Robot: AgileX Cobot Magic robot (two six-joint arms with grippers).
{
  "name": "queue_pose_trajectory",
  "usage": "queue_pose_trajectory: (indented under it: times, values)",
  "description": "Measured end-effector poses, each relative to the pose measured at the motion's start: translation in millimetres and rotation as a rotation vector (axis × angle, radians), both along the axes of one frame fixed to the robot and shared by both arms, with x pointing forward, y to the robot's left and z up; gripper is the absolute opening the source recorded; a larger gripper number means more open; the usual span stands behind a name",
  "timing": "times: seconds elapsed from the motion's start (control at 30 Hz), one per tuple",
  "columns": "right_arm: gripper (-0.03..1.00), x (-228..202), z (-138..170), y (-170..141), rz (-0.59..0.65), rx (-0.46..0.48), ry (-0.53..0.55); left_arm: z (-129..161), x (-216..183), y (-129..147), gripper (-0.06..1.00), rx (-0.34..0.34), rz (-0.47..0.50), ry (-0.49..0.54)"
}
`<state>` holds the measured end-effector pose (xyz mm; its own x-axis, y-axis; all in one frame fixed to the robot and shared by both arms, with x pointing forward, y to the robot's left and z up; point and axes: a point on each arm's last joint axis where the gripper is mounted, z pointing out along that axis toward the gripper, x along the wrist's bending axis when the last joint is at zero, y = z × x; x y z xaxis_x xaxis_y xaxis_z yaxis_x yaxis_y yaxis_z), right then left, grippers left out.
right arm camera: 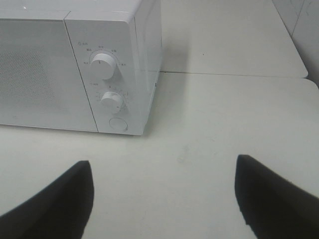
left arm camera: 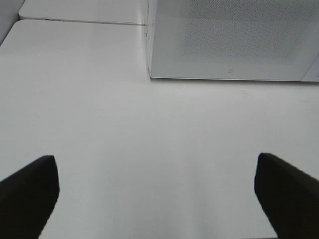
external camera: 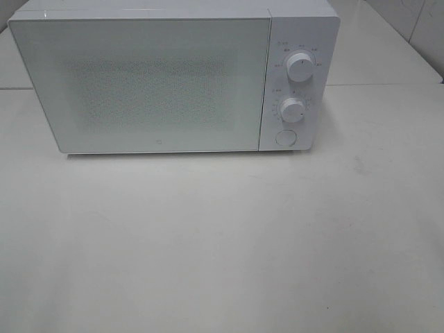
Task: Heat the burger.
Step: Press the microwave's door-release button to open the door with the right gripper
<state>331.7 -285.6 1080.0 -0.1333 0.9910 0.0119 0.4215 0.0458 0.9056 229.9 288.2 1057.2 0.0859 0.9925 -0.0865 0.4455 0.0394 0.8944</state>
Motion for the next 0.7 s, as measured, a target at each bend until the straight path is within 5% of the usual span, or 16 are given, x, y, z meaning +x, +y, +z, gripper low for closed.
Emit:
queue_pose_trajectory:
  times: [0.57, 0.7]
  values:
    - [0.76, 86, -22, 11, -0.005, 0.000, -0.005, 0, 0, 0, 0.99, 0.000, 0.000, 0.000]
    - [0.76, 110, -28, 14, -0.007, 0.011, -0.086, 0, 0, 0, 0.99, 0.000, 0.000, 0.000]
